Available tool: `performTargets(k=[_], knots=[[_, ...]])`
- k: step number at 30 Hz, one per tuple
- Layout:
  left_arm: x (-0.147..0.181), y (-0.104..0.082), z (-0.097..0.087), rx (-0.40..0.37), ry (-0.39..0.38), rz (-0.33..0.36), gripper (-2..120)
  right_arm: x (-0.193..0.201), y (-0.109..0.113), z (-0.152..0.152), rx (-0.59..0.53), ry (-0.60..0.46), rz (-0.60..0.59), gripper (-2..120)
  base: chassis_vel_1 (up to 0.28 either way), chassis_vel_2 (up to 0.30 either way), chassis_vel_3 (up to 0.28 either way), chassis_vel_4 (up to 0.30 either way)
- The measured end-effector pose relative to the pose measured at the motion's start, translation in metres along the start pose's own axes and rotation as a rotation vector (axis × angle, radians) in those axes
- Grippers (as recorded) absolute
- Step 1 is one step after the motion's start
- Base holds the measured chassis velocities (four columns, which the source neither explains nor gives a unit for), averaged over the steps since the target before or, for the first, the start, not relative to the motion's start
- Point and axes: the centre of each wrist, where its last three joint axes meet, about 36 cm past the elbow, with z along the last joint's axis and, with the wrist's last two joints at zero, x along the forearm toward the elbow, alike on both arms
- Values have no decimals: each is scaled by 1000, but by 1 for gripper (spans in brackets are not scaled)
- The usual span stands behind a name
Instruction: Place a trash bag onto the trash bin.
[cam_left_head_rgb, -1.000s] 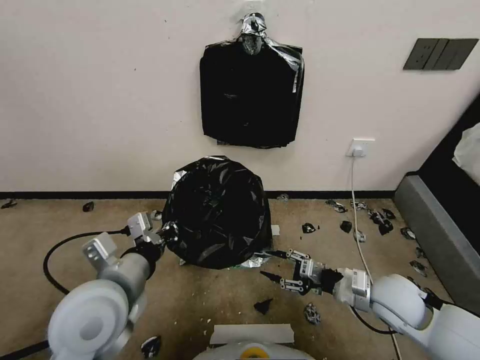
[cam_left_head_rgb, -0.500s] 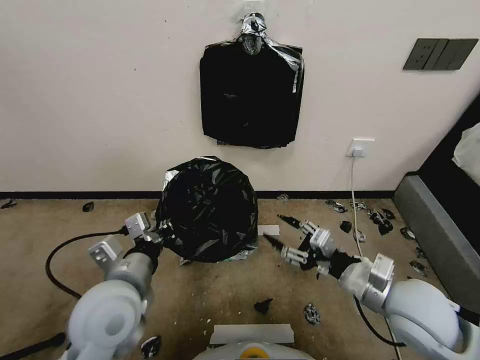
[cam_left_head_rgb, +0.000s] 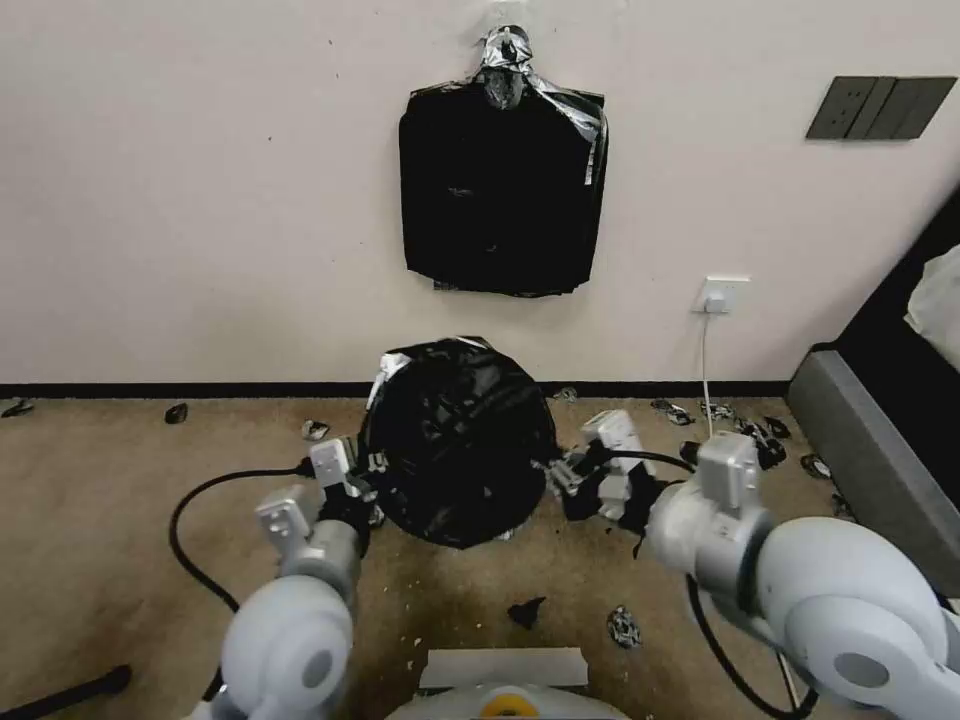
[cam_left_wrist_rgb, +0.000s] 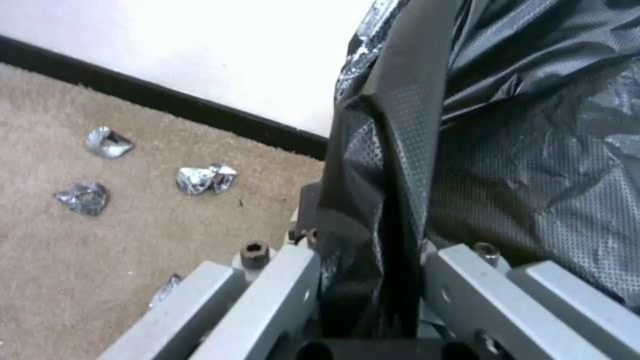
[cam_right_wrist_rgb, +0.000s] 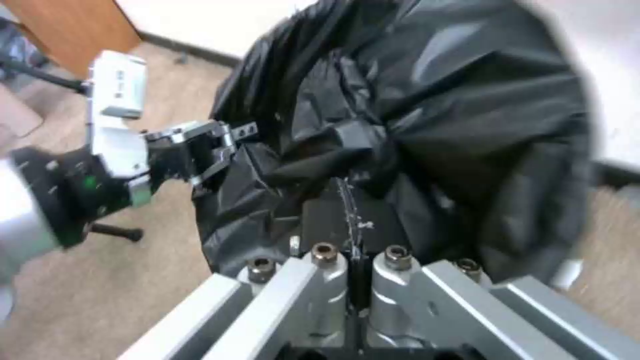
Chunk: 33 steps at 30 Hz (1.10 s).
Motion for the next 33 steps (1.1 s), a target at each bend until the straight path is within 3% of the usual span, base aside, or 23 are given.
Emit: performTargets(k=[9,20,33], knots=[[0,-9,12,-59,-23,-18,3,-69,23,-31,3,90,88,0,0,0,0,0],[2,-13,16,-63,-15,-6,3,-129,44,-31,40,178,149,0,0,0,0,0],[13,-15,12,-55,-20,13,3,-175,29,-10,111,257,310,0,0,0,0,0]])
